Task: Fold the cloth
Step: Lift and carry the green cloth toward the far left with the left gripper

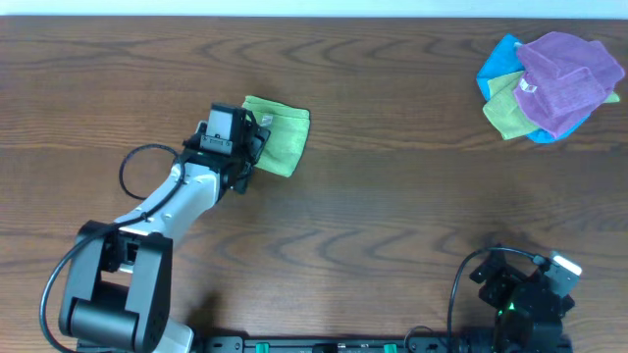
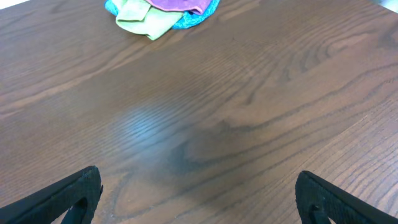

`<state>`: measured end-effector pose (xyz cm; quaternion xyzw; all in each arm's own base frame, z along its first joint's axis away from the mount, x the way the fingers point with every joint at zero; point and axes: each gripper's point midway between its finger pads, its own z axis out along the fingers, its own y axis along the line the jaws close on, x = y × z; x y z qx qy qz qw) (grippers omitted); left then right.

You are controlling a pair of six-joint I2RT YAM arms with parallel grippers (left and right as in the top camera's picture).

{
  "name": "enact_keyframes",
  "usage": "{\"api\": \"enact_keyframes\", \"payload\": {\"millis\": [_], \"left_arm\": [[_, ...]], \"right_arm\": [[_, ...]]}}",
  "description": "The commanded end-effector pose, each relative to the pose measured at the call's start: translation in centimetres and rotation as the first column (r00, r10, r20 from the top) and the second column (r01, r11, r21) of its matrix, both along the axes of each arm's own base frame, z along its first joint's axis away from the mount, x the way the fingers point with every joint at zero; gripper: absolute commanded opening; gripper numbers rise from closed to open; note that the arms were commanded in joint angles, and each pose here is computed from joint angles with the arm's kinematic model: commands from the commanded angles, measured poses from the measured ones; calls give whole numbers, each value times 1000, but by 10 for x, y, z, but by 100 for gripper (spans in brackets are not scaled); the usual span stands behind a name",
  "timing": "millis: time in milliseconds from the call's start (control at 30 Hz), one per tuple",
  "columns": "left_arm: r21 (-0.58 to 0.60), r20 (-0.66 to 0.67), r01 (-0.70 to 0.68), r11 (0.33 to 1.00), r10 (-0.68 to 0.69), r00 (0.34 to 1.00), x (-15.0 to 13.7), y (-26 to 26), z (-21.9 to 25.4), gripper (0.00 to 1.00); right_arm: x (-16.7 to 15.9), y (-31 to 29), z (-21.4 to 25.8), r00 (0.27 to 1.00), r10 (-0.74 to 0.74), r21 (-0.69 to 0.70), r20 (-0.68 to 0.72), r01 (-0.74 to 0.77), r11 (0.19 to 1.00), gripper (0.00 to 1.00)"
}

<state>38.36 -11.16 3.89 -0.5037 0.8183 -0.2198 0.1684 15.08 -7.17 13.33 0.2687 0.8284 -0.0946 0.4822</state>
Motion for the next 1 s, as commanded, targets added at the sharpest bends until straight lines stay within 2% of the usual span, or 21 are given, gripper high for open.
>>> {"api": "enact_keyframes", "payload": {"millis": [0,100,367,567,733,800,867,933,967], "left_arm": [[-3,-53,-55,998,55,997,-11,0,-12,95],[23,-61,-72,997,73,995,-14,2,-16,95],[41,-38,-91,995,92,995,1,3,-38,95],[-5,-7,-68,998,68,998,15,-9,-53,95],[29,7,-49,998,48,999,17,-5,-53,95],[41,11,-7,999,7,1000,16,-7,-53,100],[33,8,23,999,-23,1000,15,-11,-53,71],[36,1,22,999,-22,1000,13,-10,-54,27],[39,-1,19,999,-19,1000,13,-10,-54,13]], "right_arm": [[-1,-2,-1,1000,-21,5,6,21,1000,99],[-1,-2,-1,1000,-21,5,6,21,1000,99],[-1,-2,-1,1000,-21,5,6,21,1000,99],[-1,-2,-1,1000,-21,5,6,21,1000,99],[-1,-2,-1,1000,-21,5,6,21,1000,99],[-1,-2,-1,1000,-21,5,6,21,1000,99],[-1,-2,-1,1000,-21,5,6,21,1000,99],[-1,-2,-1,1000,-21,5,6,21,1000,99],[-1,-2,-1,1000,-21,5,6,21,1000,99]]}}
